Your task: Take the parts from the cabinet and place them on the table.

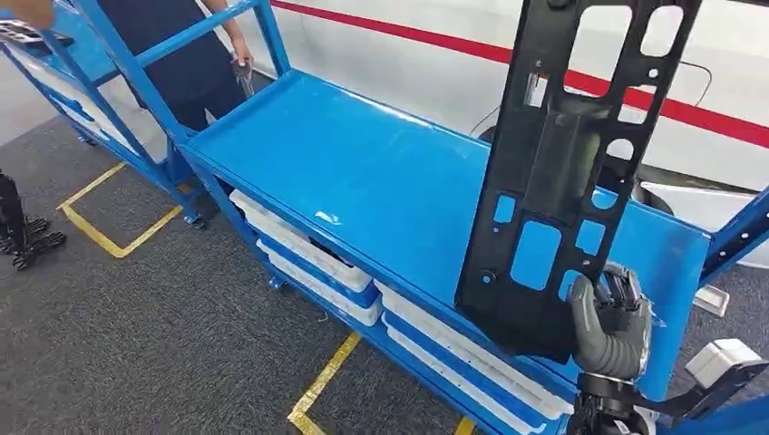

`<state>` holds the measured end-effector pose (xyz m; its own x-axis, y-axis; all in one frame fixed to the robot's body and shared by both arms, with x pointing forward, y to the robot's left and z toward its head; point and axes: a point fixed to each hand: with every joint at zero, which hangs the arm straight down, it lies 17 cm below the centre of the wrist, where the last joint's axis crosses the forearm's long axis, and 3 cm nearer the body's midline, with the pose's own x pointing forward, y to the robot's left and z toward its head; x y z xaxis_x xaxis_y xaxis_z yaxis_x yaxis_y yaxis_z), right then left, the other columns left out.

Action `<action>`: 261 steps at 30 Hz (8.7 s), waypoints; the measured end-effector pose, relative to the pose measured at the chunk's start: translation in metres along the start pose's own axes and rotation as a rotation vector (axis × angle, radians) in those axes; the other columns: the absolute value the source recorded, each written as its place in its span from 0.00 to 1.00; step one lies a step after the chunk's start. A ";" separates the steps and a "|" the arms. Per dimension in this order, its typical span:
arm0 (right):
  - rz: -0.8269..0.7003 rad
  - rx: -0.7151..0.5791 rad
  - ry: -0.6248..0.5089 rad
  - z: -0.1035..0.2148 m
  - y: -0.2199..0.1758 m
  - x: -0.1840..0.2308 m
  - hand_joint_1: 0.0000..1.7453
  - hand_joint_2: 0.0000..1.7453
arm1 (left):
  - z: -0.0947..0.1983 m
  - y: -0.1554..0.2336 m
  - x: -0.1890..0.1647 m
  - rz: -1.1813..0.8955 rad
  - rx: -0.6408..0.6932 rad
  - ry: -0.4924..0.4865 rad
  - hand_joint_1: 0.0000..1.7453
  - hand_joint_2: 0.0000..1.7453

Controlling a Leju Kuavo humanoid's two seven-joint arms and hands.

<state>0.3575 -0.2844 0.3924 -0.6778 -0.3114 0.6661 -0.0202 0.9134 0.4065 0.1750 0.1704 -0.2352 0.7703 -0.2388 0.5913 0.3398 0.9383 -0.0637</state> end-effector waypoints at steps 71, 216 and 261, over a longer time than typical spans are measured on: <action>-0.016 -0.060 -0.004 0.001 -0.031 0.009 1.00 1.00 | -0.001 0.003 0.003 0.013 0.003 0.000 0.00 0.00; -0.073 0.156 0.110 0.011 0.036 -0.016 1.00 1.00 | -0.007 -0.007 0.013 0.040 0.030 0.016 0.00 0.00; -0.044 0.157 0.085 0.015 0.035 -0.010 1.00 1.00 | -0.005 -0.004 0.005 0.035 0.023 0.040 0.00 0.00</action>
<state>0.3524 -0.2457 0.3910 -0.6091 -0.3672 0.7030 -0.1673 0.9259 0.3387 0.1801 0.1643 -0.2364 0.8027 -0.2151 0.5563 0.3002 0.9516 -0.0652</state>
